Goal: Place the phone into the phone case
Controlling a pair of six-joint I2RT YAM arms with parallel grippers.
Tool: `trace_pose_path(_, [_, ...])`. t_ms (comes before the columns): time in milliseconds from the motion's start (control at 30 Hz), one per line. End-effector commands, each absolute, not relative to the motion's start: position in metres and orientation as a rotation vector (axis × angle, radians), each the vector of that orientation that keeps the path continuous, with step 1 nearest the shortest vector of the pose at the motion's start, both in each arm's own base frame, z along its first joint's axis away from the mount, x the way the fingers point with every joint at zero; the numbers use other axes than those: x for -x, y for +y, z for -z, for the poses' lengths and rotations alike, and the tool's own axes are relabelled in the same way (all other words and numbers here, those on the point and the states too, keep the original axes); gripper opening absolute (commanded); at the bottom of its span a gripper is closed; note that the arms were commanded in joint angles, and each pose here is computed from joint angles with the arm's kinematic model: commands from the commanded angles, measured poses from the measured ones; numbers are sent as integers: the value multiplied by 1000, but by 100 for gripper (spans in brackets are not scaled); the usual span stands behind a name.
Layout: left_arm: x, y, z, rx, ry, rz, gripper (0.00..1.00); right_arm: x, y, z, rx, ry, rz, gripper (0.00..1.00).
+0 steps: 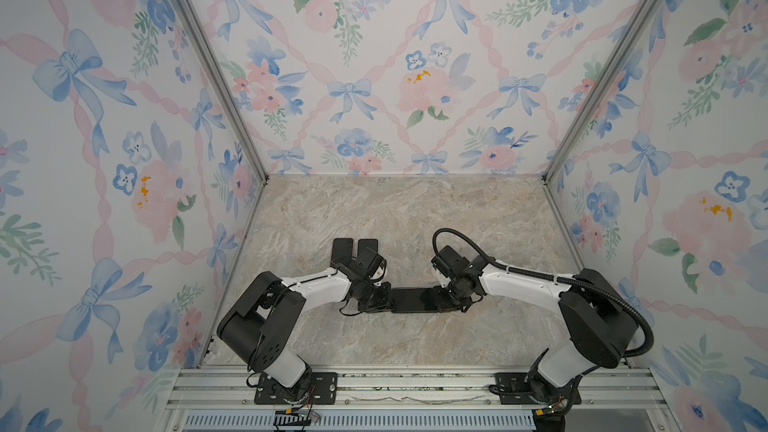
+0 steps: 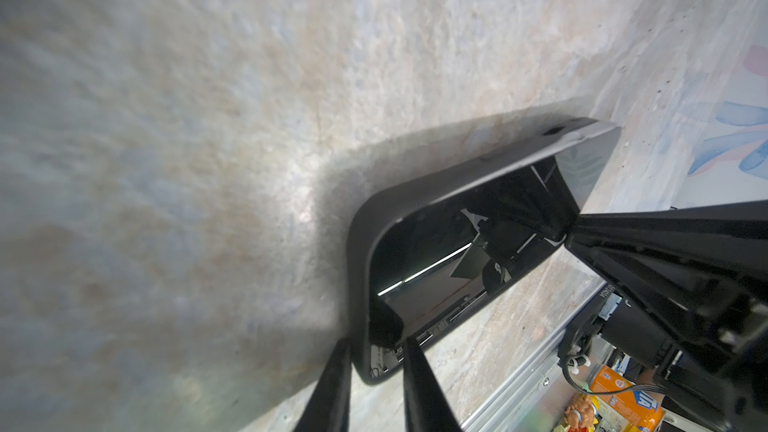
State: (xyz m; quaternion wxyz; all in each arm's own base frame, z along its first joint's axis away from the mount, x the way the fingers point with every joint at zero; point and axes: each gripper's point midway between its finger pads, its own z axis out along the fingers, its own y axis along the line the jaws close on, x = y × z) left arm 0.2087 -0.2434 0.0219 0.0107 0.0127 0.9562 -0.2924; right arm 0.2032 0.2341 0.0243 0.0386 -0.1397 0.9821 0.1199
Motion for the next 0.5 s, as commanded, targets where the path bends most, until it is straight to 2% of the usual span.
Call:
trace_pose_path(0, [-208, -258, -31, -96, 2946, 996, 24, -188, 247, 5, 597, 3025, -338, 12])
trace_pose_path(167, [-209, -257, -32, -94, 2941, 996, 24, -190, 251, -4, 603, 3003, -340, 14])
trace_pose_path(367, [-216, -248, -40, -57, 2899, 982, 25, -203, 248, -47, 611, 2898, -343, 29])
trace_pose_path(467, [-219, -230, -39, 10, 2901, 878, 25, -211, 247, -65, 687, 2826, -345, 37])
